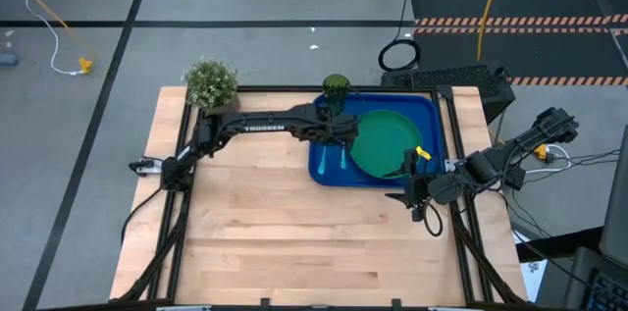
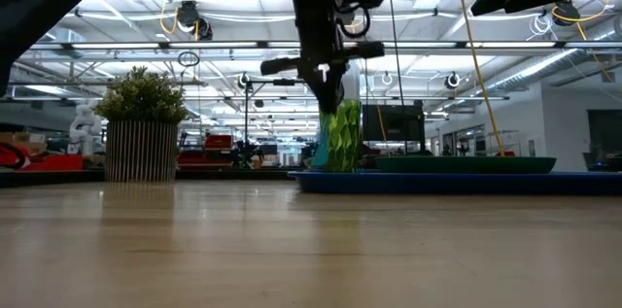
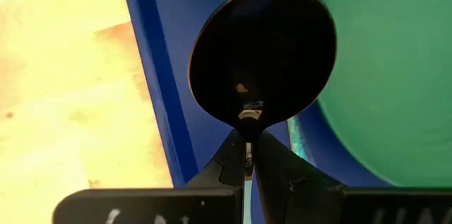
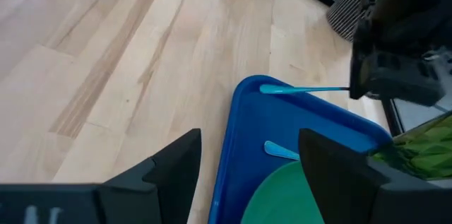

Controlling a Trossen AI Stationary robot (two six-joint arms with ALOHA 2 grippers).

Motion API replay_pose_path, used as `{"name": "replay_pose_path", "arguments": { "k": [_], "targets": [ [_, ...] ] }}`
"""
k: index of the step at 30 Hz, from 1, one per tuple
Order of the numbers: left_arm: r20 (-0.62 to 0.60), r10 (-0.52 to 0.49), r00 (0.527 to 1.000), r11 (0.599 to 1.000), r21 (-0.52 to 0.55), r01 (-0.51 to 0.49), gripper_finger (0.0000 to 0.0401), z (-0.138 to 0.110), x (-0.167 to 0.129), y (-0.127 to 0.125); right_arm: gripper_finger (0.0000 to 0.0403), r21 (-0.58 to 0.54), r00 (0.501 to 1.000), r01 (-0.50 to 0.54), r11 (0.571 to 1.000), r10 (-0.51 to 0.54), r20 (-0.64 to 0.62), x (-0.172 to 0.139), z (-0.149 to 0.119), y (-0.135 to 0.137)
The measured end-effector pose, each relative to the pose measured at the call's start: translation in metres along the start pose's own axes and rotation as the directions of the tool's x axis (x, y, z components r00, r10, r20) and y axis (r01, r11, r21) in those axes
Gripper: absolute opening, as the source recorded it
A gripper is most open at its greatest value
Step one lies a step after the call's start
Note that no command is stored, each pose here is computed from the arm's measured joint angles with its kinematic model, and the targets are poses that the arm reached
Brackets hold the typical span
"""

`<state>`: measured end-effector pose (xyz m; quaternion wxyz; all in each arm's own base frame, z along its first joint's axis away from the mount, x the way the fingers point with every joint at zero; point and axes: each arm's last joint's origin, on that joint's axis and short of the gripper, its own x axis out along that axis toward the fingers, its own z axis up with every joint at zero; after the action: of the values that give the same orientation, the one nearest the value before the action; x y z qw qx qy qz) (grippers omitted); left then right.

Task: Pick and place plate/cup/fork/spoon on tray
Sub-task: Put the blue spoon on the blue serving tray to the left of the blue fork

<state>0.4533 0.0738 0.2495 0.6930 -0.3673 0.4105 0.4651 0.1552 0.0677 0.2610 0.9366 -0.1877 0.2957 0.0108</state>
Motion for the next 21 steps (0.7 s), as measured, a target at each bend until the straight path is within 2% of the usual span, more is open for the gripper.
{"name": "replay_pose_path", "arguments": {
  "k": [6, 21],
  "targets": [
    [-0.034, 0.000, 0.999, 1.000, 0.023, 0.001, 0.0019, -0.002, 0.026, -0.005, 0.0230, -0.001, 1.000, -0.002, 1.000, 0.002, 0.000, 0.000, 0.000, 0.000],
    [-0.026, -0.026, 0.999, 1.000, 0.006, 0.026, 0.0021, 0.016, 0.052, -0.003, 0.0230, 0.002, 1.000, 0.003, 1.000, -0.003, 0.008, 0.000, 0.001, 0.000]
  ]
}}
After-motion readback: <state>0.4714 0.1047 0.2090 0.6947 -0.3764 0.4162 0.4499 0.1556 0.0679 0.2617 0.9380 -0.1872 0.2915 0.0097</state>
